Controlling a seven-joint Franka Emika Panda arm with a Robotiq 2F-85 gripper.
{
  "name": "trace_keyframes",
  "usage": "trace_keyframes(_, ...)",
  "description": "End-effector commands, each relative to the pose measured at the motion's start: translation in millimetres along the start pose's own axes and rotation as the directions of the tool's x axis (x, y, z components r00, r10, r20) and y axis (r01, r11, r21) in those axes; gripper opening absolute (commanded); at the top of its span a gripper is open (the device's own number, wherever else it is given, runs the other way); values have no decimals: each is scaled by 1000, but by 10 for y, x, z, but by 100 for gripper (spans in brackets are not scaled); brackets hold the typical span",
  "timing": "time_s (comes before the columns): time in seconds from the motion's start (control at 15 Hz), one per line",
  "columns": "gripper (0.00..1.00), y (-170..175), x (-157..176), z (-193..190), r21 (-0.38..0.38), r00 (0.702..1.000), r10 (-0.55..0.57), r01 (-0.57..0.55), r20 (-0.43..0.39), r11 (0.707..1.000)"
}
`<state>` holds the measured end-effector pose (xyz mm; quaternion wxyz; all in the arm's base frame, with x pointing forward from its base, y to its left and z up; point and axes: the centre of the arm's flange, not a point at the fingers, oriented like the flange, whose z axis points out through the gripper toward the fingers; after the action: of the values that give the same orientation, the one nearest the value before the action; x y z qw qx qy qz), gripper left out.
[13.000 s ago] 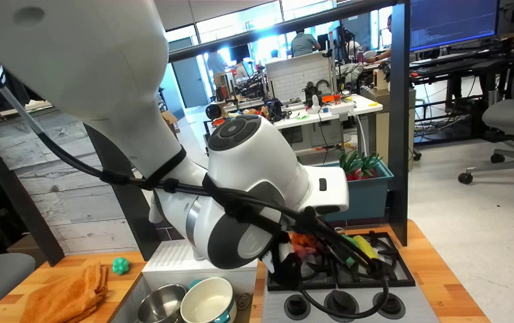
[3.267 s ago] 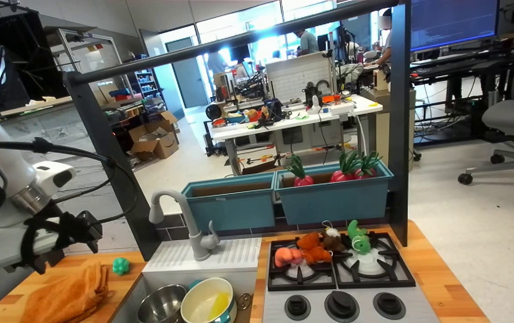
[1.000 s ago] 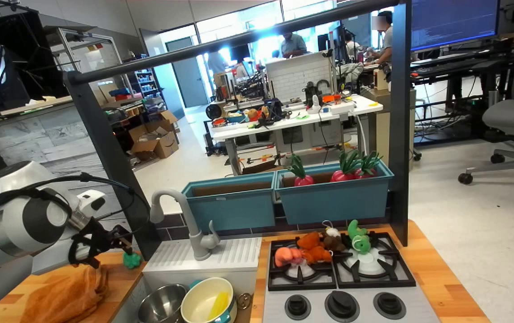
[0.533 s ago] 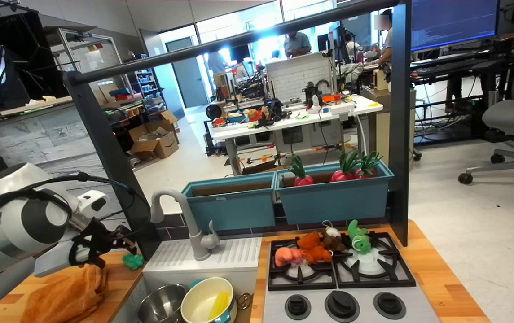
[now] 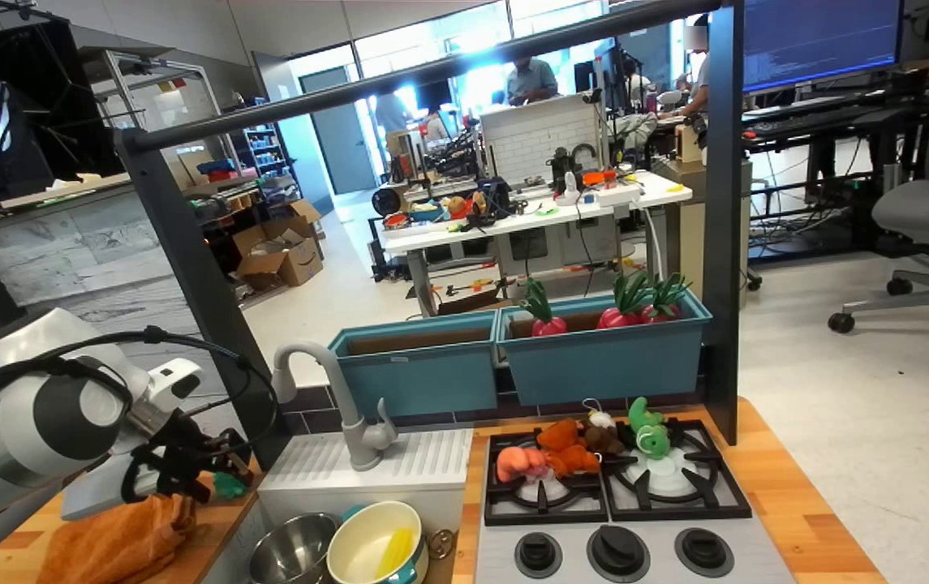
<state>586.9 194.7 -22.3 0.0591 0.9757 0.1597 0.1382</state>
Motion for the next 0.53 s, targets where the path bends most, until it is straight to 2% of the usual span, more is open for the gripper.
trace_keyframes(0.0,42,20,-110,62,1,999,44,-44,26,999)
trace_keyframes(0.27,13,-50,-88,9,14,999,52,-52,16,999)
trace_keyframes(0.33,18,-59,-84,3,14,999,50,-50,12,999)
trace_keyframes(0.4,47,-51,-72,-8,12,999,47,-47,6,999)
trace_keyframes(0.47,44,-54,-64,-26,10,999,42,-42,-1,999)
